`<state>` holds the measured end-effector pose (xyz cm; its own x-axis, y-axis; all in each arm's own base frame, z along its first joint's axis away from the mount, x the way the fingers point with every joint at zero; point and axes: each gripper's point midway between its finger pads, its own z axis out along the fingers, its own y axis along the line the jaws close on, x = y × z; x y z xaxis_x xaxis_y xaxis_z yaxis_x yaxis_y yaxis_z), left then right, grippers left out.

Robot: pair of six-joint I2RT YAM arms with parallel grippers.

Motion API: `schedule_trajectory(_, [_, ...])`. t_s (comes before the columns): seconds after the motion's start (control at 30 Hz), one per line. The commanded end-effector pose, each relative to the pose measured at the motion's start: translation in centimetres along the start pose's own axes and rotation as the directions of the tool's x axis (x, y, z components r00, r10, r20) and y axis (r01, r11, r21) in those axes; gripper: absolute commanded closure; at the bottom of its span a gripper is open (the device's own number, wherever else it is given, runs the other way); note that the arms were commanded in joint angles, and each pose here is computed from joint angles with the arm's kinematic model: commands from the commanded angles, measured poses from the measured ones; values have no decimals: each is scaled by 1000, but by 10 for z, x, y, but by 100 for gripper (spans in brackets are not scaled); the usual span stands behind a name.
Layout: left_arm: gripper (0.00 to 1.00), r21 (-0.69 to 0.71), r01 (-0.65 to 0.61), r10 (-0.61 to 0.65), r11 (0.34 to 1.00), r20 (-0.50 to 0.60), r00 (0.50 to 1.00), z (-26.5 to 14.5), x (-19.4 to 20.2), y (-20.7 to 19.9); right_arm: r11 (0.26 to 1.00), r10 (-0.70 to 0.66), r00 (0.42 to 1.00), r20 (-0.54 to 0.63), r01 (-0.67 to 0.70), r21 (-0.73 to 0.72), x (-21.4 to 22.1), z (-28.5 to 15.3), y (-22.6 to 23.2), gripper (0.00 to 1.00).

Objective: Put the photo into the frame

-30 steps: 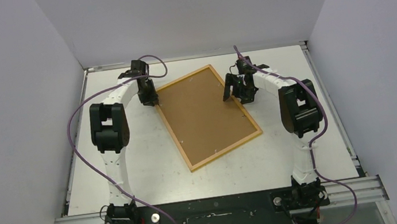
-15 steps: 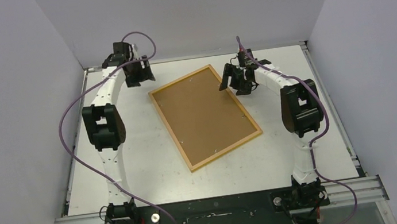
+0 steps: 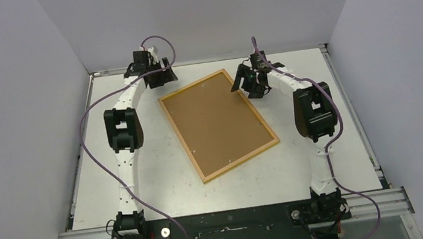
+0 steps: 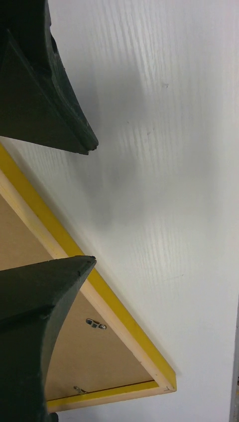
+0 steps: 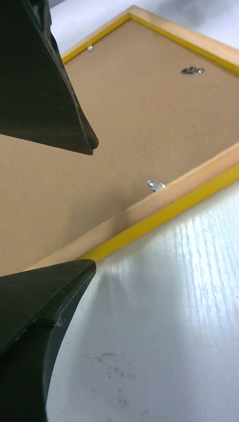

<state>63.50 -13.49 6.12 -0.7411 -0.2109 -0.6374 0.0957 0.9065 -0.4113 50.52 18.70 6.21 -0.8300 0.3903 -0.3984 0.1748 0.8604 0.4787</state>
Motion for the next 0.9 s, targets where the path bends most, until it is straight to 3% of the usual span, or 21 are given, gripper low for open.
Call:
schedule_trajectory(0.0, [26,125,30,-43,992,105,994,6,-30,-22,999,-5,999,36,3,33,-14,4,-2,20])
schedule_trajectory(0.23, [31,225,38,-42,974,12,999,2,-3,-37,998,-26,1000,-1,26,53,-1,6,-10,20])
schedule_trajectory(0.43, [51,347,99,-58,933,-127,990,-9,37,-58,999,-47,998,-44,47,11,16,-8,-3,20])
schedule_trajectory(0.87, [58,345,97,-19,934,-222,975,-46,94,-84,995,-88,991,-98,91,27,66,-64,0,25])
